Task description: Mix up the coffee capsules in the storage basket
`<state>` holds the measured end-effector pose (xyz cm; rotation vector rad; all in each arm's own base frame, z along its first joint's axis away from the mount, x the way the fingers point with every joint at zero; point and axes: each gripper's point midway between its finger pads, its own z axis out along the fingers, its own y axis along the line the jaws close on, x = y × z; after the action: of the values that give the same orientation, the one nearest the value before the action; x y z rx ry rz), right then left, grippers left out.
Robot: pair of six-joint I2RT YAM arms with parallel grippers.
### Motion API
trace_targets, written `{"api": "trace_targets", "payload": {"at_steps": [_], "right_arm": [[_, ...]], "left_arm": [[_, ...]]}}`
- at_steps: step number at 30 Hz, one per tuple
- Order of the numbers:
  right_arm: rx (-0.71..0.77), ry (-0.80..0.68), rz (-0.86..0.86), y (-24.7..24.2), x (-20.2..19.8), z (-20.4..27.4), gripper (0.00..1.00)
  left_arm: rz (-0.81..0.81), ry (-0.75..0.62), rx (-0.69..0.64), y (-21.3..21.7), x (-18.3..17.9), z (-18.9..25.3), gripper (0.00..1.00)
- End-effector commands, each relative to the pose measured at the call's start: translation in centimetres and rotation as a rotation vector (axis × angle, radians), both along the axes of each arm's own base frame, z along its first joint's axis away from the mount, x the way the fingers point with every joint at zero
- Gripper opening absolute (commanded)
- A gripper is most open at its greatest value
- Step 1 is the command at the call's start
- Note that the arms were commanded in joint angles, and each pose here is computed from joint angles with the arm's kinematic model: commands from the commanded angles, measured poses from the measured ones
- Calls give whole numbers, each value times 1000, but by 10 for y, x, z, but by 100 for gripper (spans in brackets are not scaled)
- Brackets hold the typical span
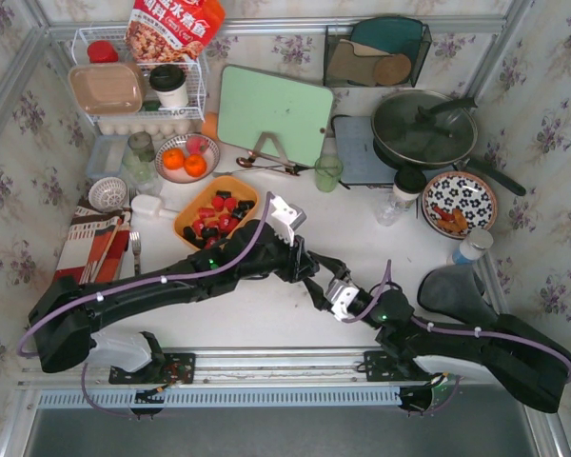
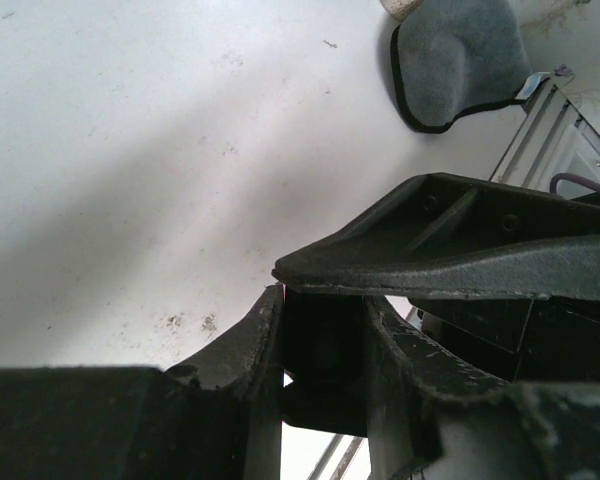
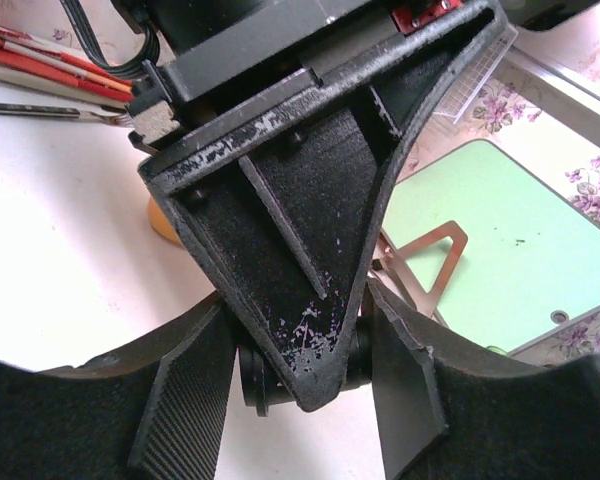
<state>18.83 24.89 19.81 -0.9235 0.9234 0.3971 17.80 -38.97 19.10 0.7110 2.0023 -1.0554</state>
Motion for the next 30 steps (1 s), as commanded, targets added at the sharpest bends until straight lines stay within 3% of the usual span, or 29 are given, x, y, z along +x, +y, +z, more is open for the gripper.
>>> {"api": "trace_targets", "payload": {"at_steps": [1,7,8,9,10,18,25,30], "right_arm": [[30,18,-45,-7,5,4,59],[21,30,-68,-11,8,2,70],[20,32,-72,-12,8,2,77],[21,33,-76,-13,8,2,95],[21,33,-81,-13,9,2,99],[24,51,-96,-16,11,2,100],[38,120,-102,-18,11,-3,100],[103,285,-195,-27,24,-3,100]], "left_arm": [[17,-21,-21,2,3,10,0],[37,-37,-13,7,5,13,0],[39,-40,-13,8,6,13,0],[41,-39,-10,8,6,12,0],[42,-40,-10,8,6,13,0],[74,-69,18,17,11,15,0],[187,-139,87,52,28,24,0],[285,-172,147,90,43,29,0]]}}
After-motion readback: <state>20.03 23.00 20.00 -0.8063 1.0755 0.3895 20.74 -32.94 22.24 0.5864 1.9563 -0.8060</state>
